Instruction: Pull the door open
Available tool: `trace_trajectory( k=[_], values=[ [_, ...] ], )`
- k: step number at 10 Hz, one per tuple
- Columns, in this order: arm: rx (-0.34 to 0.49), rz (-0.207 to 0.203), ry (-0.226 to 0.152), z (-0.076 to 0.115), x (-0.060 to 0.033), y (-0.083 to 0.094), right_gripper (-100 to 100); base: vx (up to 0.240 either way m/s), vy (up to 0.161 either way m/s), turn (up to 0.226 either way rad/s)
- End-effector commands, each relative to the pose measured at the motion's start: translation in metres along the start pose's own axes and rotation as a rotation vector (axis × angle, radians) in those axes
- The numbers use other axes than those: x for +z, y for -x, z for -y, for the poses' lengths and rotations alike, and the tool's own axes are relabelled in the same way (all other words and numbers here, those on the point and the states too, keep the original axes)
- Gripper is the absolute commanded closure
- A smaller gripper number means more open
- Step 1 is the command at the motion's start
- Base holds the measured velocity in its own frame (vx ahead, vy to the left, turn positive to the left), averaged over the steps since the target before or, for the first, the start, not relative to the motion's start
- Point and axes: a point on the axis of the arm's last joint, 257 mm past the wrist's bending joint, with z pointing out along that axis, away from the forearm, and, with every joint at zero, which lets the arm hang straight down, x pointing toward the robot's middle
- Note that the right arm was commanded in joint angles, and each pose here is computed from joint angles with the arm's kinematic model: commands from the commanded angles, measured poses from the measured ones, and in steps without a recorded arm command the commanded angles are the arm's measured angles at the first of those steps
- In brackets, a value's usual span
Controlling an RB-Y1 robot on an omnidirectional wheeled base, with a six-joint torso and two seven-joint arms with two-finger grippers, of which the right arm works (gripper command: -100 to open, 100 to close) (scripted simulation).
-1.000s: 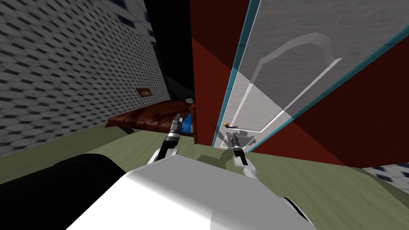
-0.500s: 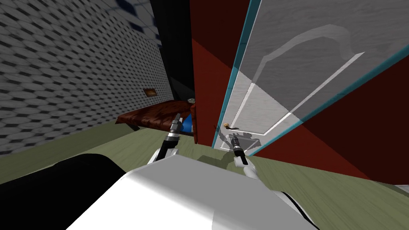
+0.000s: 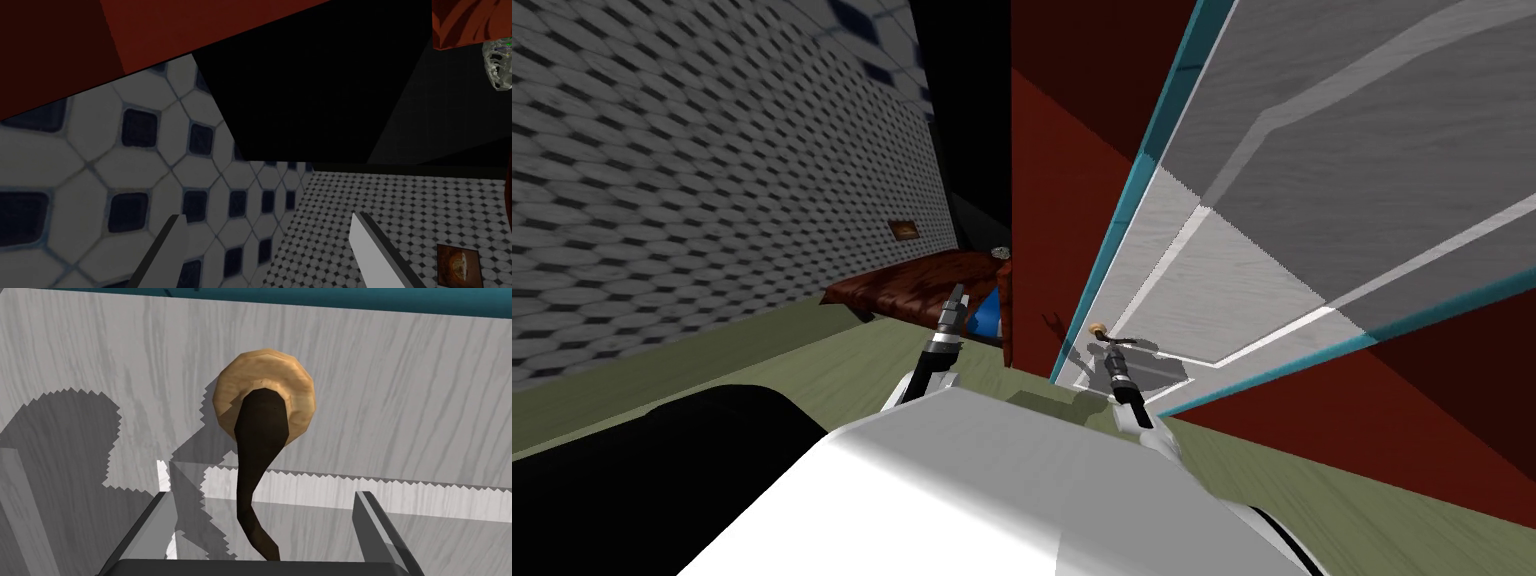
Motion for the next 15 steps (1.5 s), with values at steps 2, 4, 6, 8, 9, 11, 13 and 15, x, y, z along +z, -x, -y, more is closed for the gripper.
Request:
trace_trajectory(
  k=[2, 4, 6, 8, 9, 11, 13, 15],
  values=[
    [0.001, 0.035, -0.002, 0.005, -0.0140, 0.032, -100, 0.075, 0.027, 0.104],
    [0.000, 0.052, -0.003, 0.006, -0.0215, 0.049, -100, 0.156, 0.034, 0.143],
    [-0.001, 0.078, -0.003, 0.006, -0.0330, 0.074, -100, 0.178, 0.026, 0.122],
    [-0.001, 0.073, -0.005, 0.008, -0.0305, 0.068, 100, 0.036, 0.002, 0.002],
    [-0.001, 0.073, -0.005, 0.008, -0.0305, 0.068, 100, -0.028, -0.003, -0.008],
    [-0.001, 0.073, -0.005, 0.008, -0.0305, 0.068, 100, -0.021, -0.003, 0.007],
    [-0.001, 0.073, -0.005, 0.008, -0.0305, 0.068, 100, -0.004, 0.000, -0.001],
    [-0.002, 0.048, -0.002, 0.007, -0.0336, 0.065, 100, -0.122, -0.052, 0.080]
  ],
)
